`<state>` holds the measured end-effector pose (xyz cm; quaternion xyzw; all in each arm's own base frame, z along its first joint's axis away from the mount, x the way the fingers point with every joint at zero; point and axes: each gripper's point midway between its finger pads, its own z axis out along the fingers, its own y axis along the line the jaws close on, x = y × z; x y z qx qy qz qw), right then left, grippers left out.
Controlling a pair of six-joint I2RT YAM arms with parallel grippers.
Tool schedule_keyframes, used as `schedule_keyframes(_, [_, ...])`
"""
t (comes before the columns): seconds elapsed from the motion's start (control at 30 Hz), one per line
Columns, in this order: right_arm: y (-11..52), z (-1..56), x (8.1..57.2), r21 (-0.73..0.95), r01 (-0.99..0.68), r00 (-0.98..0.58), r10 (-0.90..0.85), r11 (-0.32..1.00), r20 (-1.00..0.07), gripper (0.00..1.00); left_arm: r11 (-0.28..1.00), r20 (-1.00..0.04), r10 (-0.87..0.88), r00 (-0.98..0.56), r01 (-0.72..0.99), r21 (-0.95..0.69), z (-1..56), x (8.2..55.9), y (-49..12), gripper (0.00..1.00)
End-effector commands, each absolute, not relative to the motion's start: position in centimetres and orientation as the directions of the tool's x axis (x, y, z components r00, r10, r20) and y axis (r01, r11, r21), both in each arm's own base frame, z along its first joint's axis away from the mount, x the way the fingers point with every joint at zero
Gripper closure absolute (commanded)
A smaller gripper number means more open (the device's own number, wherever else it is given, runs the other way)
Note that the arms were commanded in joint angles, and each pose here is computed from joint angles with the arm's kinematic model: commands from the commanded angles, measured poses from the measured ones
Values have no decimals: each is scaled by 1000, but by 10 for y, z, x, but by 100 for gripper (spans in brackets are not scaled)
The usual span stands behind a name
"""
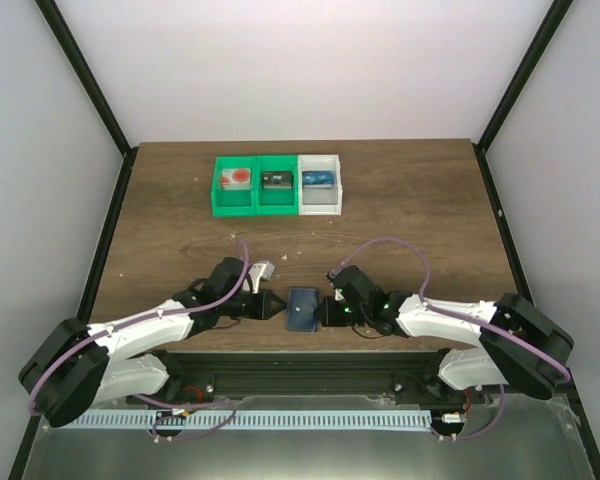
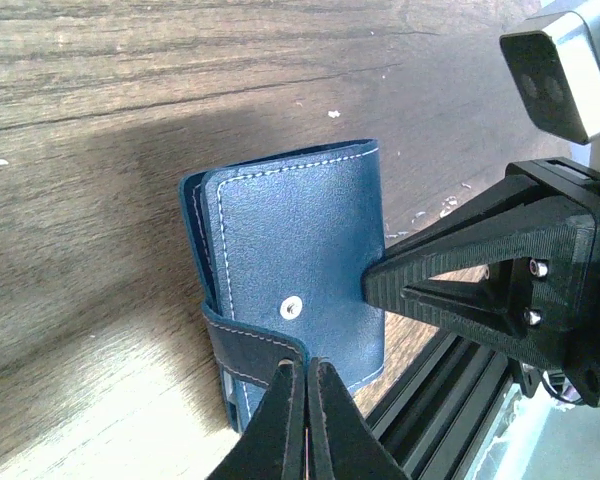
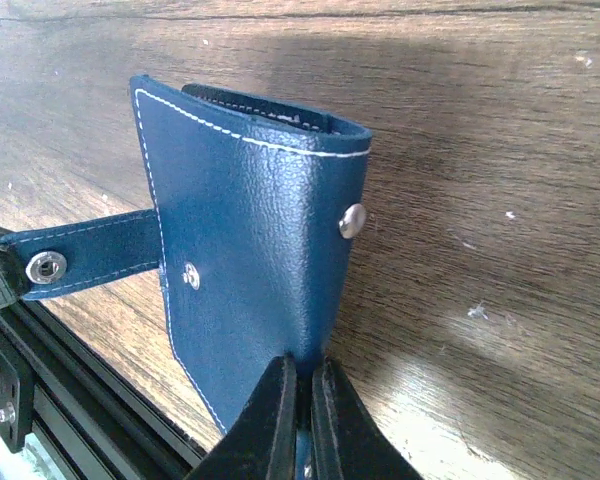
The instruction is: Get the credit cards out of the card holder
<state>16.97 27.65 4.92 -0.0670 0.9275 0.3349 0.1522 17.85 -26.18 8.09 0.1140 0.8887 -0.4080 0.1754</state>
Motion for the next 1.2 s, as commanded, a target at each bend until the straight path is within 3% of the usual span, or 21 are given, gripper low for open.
schedule_keyframes(0.0, [265,37,175,553,-213,-939,-12,805,-343,98,620,-422,44,-905,356,-699,89,179,-264,100])
schedule_keyframes(0.23, [265,35,172,540,-190,-952,-20,820,-304,71,523,-421,35,-906,376,-765,112,171,-275,100])
schedule_keyframes(0.57, [277,84,171,638,-218,-942,13,738,-337,56,497,-408,28,-912,367,-786,121,170,-279,100])
schedule_keyframes(0.7, [287,98,169,674,-236,-942,7,700,-336,44,491,-408,22,-913,365,-791,124,171,-279,100])
schedule_keyframes(0.9, [297,97,167,672,-249,-945,-22,697,-326,34,480,-409,14,-912,365,-798,130,171,-280,100])
schedule_keyframes(1.17, [289,82,173,610,-229,-945,-22,759,-327,32,471,-406,12,-914,363,-804,130,168,-279,100])
